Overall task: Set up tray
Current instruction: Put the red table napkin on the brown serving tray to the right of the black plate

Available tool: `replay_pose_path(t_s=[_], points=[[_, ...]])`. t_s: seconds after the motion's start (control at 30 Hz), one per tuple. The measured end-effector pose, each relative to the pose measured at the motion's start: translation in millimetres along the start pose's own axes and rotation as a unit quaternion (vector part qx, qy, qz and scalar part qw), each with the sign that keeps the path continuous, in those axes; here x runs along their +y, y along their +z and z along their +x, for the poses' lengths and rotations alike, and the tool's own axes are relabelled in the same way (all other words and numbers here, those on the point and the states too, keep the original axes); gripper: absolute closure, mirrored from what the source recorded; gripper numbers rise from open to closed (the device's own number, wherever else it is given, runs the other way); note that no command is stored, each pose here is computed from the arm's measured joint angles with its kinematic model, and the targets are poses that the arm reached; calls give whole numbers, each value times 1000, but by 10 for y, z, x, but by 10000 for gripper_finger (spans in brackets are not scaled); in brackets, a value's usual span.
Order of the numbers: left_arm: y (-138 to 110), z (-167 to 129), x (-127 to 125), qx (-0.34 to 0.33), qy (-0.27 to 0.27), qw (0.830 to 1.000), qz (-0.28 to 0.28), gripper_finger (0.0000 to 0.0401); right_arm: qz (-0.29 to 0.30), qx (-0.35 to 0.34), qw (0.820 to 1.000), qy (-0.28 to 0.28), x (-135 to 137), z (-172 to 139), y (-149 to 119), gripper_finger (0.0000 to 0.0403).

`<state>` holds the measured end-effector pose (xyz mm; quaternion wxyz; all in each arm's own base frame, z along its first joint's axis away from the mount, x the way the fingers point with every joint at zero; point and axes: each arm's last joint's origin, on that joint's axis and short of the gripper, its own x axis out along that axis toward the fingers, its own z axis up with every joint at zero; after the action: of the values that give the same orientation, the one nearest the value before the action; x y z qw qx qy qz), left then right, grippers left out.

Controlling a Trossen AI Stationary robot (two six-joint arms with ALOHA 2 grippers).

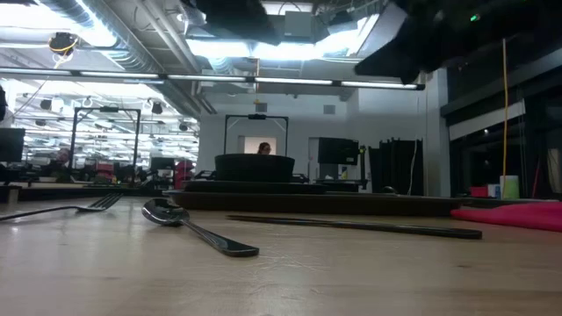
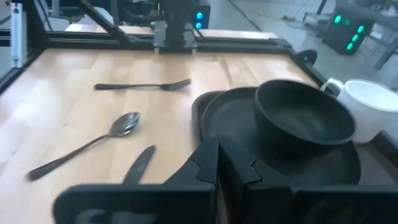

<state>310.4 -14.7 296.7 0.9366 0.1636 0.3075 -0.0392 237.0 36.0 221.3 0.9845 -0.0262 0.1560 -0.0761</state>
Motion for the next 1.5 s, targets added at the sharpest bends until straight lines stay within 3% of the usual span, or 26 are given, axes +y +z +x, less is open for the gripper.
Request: replay_pose_path(t_s=[0.13, 0.27, 0.4, 0.6, 0.93, 1.27, 1.5], points=[[-159, 132, -235, -55, 1, 998, 1, 399, 8, 9, 1000, -9, 111, -147, 2, 394], [-337, 226, -383, -95, -3, 995, -31, 399, 19, 19, 1000, 2, 215, -268, -9, 399], [-413, 253, -441, -133, -1, 990, -56, 398, 57, 98, 994, 1, 306, -356, 47, 397], [-412, 251, -449, -146, -3, 986, -85, 398, 104, 237, 966, -17, 530, -463, 162, 398], [-402, 249, -442, -151, -2, 984, -92, 398, 142, 416, 897, -36, 1190, -576, 201, 398], [-385, 238, -500, -155, -13, 983, -92, 397, 152, 550, 811, -129, 1803, -731, 152, 397], [-383, 237, -504, -156, -13, 984, -86, 397, 139, 628, 759, -104, 2014, -829, -3, 378]])
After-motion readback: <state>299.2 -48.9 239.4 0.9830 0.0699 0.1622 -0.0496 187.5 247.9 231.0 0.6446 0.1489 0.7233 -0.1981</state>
